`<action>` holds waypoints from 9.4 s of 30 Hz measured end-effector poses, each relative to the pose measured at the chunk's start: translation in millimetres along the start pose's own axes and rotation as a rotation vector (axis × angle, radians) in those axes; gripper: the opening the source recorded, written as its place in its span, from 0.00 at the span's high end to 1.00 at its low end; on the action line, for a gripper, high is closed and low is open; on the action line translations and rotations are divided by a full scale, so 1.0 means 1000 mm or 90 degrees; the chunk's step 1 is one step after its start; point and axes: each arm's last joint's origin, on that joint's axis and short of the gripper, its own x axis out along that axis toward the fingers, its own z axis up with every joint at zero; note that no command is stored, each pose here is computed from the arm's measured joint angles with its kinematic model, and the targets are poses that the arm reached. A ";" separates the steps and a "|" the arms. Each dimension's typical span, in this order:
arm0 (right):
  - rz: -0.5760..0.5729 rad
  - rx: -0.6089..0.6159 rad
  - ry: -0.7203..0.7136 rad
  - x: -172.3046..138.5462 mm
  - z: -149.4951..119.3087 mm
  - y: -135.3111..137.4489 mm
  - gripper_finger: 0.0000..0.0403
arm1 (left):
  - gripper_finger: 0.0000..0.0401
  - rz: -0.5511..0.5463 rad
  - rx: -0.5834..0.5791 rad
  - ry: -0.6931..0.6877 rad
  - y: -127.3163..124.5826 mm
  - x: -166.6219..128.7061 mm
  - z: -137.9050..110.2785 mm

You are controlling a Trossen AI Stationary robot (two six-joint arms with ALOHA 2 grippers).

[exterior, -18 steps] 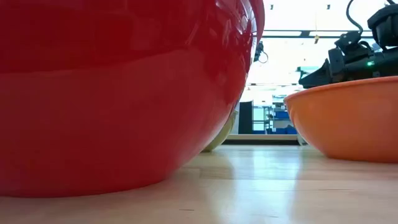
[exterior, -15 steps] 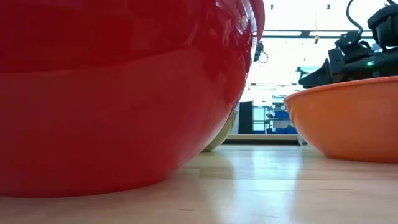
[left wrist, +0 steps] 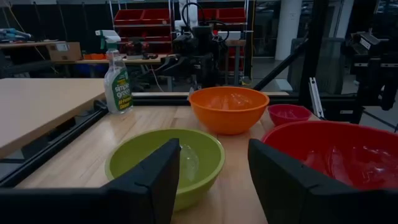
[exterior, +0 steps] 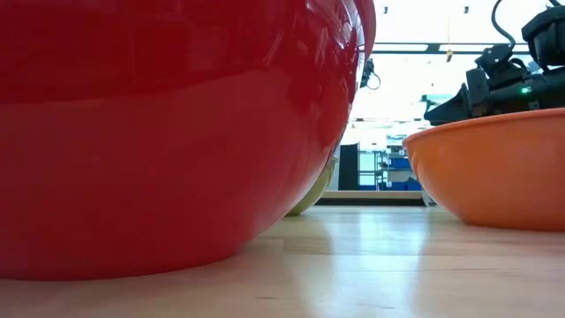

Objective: Nest bowls inside each other

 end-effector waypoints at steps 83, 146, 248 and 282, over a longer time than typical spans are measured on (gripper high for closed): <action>0.240 0.307 -0.038 0.012 0.087 0.039 0.59 | 0.52 -0.011 -0.001 -0.087 -0.001 0.006 0.058; 0.064 -0.140 1.031 0.129 0.072 0.112 0.95 | 0.52 0.043 -0.007 0.079 -0.001 0.029 0.074; 0.003 -0.127 0.933 0.295 0.073 0.158 0.46 | 0.52 -0.042 -0.080 0.119 0.009 -0.021 0.091; 0.082 -0.139 0.836 0.241 0.164 0.191 0.95 | 0.52 -0.021 -0.053 0.120 0.010 -0.021 0.091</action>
